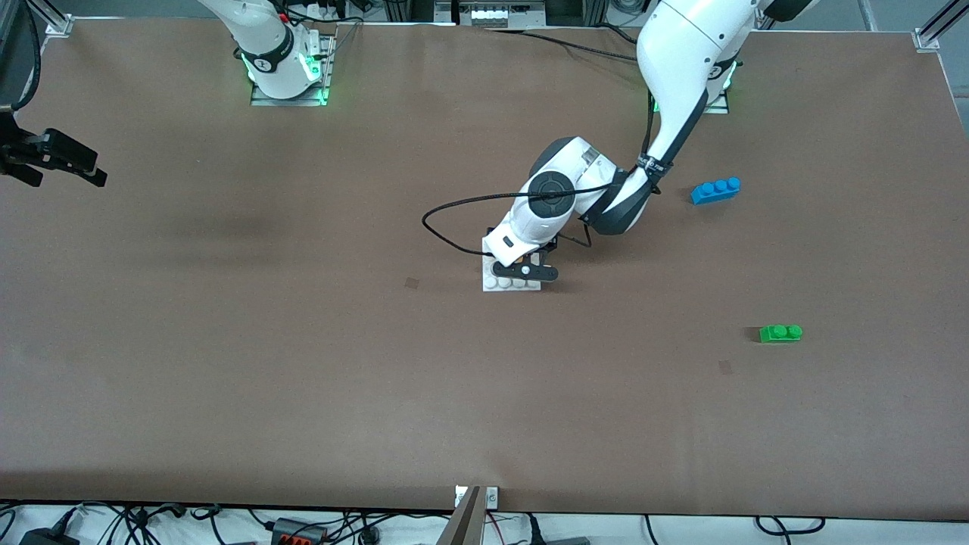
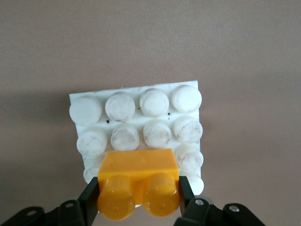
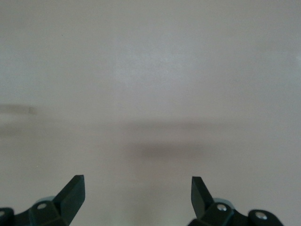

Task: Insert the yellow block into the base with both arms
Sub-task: 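Lower the yellow brick onto the plate studs and press down with the left gripper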

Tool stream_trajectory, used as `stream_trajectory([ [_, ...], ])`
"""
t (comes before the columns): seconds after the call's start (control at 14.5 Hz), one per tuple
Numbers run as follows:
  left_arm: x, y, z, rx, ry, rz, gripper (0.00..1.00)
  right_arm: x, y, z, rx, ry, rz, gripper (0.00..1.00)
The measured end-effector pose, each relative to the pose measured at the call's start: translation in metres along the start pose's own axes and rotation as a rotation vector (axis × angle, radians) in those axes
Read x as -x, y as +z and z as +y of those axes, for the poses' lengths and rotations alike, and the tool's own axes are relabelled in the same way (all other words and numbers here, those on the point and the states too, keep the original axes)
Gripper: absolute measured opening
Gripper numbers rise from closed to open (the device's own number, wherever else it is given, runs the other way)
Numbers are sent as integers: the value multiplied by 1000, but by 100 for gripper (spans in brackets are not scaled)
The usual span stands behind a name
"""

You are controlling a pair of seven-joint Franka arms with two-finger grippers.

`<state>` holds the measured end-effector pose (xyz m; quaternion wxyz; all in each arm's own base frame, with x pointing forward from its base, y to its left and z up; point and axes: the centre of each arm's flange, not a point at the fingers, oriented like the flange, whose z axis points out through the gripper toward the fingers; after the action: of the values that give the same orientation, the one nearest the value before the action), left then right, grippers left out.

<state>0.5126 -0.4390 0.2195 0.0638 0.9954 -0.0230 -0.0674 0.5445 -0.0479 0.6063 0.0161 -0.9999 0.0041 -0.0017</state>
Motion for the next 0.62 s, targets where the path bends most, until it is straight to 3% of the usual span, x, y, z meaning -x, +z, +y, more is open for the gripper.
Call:
stream_trajectory([
  [0.62, 0, 0, 1, -5, 1, 3, 69, 0, 0, 0, 0, 1, 0, 100],
])
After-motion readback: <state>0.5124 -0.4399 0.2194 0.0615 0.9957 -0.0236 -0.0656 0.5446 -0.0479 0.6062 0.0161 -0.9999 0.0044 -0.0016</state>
